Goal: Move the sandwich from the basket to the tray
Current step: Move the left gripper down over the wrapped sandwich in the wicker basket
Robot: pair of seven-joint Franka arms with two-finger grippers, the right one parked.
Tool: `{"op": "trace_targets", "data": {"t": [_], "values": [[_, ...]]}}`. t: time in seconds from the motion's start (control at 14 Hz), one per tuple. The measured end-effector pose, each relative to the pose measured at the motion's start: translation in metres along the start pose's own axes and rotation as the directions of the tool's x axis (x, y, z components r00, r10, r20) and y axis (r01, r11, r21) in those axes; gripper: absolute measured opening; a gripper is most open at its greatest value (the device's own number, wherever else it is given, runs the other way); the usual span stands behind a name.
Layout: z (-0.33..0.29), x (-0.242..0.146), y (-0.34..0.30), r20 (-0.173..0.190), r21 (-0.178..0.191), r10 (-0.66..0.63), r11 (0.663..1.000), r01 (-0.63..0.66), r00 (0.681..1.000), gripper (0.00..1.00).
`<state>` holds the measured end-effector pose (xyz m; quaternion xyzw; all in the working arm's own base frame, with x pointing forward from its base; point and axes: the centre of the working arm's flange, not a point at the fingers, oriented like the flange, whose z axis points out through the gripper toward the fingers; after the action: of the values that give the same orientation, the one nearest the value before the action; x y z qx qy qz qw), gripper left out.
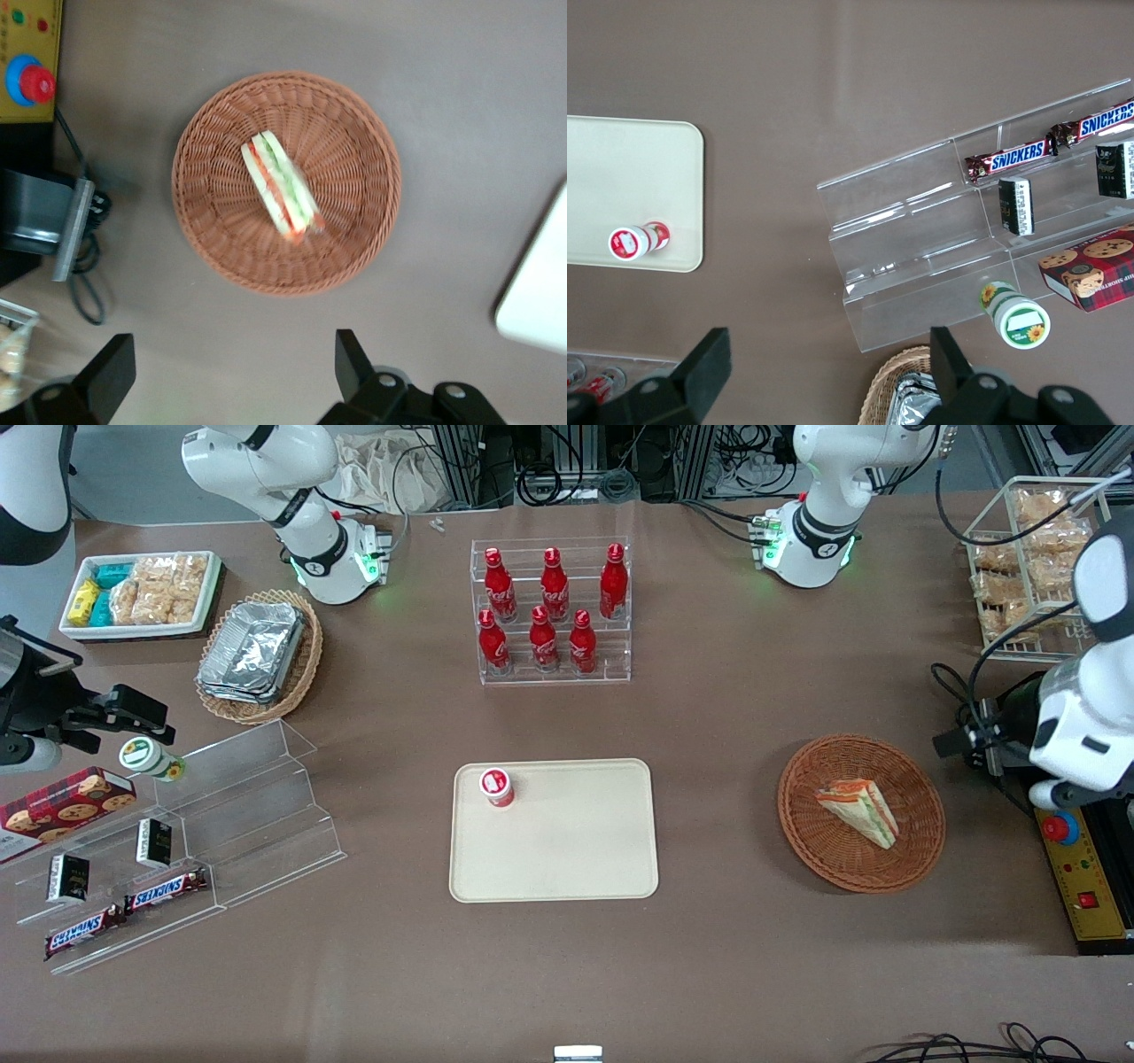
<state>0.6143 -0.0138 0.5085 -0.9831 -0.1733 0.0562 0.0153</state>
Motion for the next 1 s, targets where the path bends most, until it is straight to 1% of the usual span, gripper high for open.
{"op": "trace_targets", "data": {"t": [0.14,0.21,0.29,0.43,0.57,0.64,0.71,0.86,1.0], "values": [[0.039,0.008,0.007,-0.013,-0.007,-0.095,0.995,0.095,0.995,1.0],[0.06,0.011,0.009,-0.004,-0.006,-0.146,0.989,0.146,0.989,1.0],[0.083,0.015,0.011,0.008,-0.004,-0.221,0.975,0.221,0.975,1.0],[0.123,0.029,0.017,0.008,-0.012,-0.382,0.924,0.382,0.924,1.0],[0.154,0.04,0.022,0.011,-0.011,-0.503,0.864,0.503,0.864,1.0],[0.165,0.043,0.023,0.016,-0.004,-0.532,0.847,0.532,0.847,1.0],[0.173,0.044,0.024,0.02,0.002,-0.548,0.836,0.548,0.836,1.0],[0.187,0.042,0.024,0.022,0.004,-0.562,0.827,0.562,0.827,1.0],[0.205,0.037,0.022,0.023,0.005,-0.565,0.825,0.565,0.825,1.0]]}}
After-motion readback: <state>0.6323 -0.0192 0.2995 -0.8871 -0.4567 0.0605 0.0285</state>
